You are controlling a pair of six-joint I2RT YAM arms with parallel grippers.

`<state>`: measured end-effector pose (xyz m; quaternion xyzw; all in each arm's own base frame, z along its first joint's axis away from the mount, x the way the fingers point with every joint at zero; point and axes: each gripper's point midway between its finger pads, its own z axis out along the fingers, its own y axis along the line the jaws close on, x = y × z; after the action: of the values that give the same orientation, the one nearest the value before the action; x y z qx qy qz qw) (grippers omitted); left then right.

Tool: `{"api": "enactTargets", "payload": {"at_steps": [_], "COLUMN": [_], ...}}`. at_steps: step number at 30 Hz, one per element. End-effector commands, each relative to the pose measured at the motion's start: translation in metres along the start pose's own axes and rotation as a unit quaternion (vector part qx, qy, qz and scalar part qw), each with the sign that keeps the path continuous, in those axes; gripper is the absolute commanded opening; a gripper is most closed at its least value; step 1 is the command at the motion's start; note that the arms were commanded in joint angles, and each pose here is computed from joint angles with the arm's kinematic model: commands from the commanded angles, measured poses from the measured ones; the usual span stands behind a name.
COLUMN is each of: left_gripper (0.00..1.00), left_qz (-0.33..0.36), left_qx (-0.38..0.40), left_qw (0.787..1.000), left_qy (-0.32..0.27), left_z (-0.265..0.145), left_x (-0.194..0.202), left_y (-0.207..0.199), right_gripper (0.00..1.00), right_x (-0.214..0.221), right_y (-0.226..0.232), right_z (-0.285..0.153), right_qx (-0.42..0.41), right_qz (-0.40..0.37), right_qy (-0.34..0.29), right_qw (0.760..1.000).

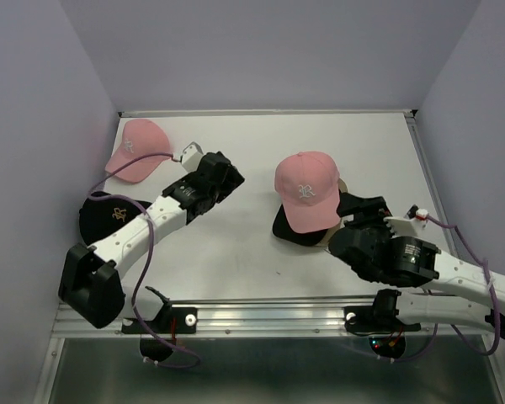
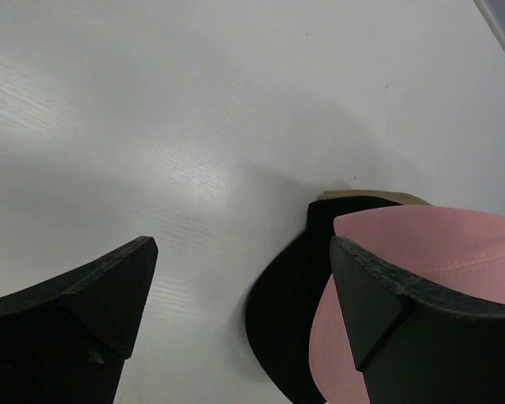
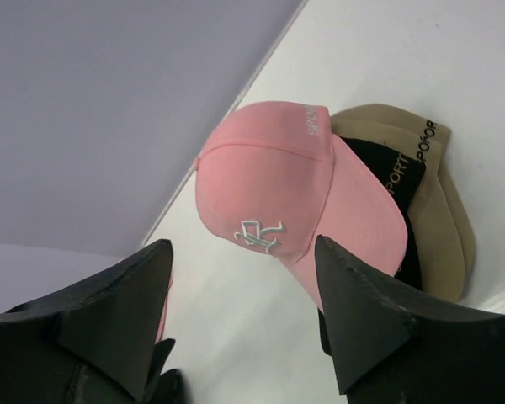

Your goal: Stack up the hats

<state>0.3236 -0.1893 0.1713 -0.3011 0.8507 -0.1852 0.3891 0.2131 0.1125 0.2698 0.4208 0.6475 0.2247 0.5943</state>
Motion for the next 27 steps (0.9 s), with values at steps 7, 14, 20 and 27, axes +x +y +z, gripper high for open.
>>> {"api": "enactTargets", "payload": {"at_steps": [7,14,20,27], "left_gripper": [0.95,0.95,0.91,0.90], "left_qz": [0.057,0.081,0.090,0.113], "left_qx": [0.097,0.102,0.097,0.099], "left_qw": [0.993,0.990,0.989,0.986], "left_qy": [0.031,0.056,0.068,0.078], "left_z": [0.027,0.045,0.058,0.076], "left_x": [-0.003,0.014,0.028,0.038], "left_y": [-0.090,-0.104,-0.109,-0.126], "right_gripper": [0.77,0.78,0.65,0.54], "right_x": [-0.016,0.013,0.030,0.071], "right_y": [0.082,0.109,0.098,0.047], "right_z": [0.016,0.120,0.162,0.171], "right_qx": [0.027,0.015,0.013,0.046], "right_qz": [-0.297,-0.348,-0.349,-0.364], "right_qy": [-0.046,0.064,0.130,0.196], "right_qw": [0.953,0.935,0.928,0.909]}}
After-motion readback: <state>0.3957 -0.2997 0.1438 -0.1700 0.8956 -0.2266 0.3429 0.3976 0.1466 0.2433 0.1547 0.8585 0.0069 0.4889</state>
